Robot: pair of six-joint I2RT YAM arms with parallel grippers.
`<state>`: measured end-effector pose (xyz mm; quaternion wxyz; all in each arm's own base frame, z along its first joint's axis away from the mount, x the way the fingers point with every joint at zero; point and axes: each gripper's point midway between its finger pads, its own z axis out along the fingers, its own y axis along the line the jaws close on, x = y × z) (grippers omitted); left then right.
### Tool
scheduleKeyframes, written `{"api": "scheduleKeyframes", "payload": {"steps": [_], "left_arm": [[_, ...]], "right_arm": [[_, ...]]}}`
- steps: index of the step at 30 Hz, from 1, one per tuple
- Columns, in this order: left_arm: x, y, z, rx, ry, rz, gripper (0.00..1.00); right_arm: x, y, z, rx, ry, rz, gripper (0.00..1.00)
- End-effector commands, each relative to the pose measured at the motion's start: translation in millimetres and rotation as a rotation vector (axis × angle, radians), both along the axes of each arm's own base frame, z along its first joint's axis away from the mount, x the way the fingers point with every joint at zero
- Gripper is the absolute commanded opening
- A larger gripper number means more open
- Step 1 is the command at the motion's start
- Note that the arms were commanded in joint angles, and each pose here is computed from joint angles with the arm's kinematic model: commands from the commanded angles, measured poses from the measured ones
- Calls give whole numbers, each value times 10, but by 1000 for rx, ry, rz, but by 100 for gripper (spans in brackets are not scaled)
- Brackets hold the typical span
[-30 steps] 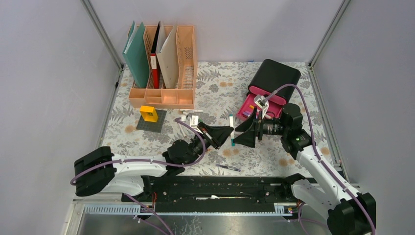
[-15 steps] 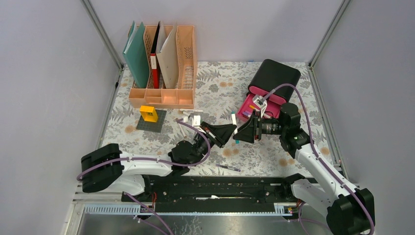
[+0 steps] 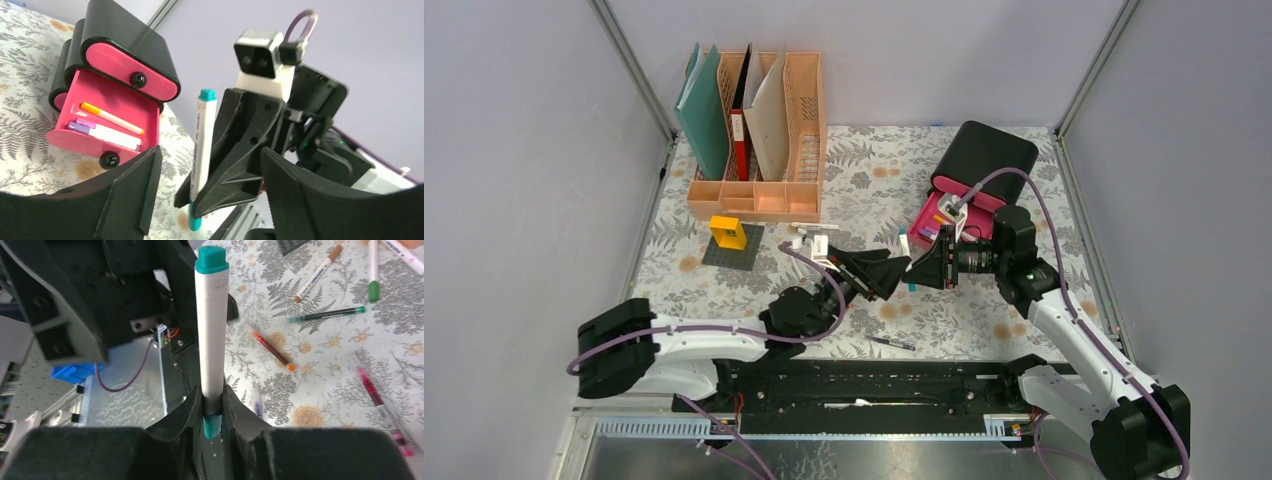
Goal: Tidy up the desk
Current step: Place the stationery in the drawer.
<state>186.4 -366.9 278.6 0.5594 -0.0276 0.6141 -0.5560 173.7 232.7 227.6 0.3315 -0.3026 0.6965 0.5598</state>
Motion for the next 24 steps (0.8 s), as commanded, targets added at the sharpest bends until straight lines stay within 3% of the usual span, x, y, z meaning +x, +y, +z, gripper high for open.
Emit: {"api": "scheduleKeyframes", "payload": {"steps": [1, 5, 15, 24], "left_arm": [[-17, 283, 180, -6, -39, 53, 84], [-72, 580, 137, 37, -88, 84, 99], [-78, 1150, -111, 113, -57, 186, 99], [-38, 1373, -336, 140, -15, 253, 99]], "right_arm": [[92, -74, -1, -110, -223, 19, 0], [232, -220, -99, -249, -334, -26, 0], [792, -717, -354, -586, -492, -282, 0], [1381, -1272, -514, -866, -557, -590, 0]]}}
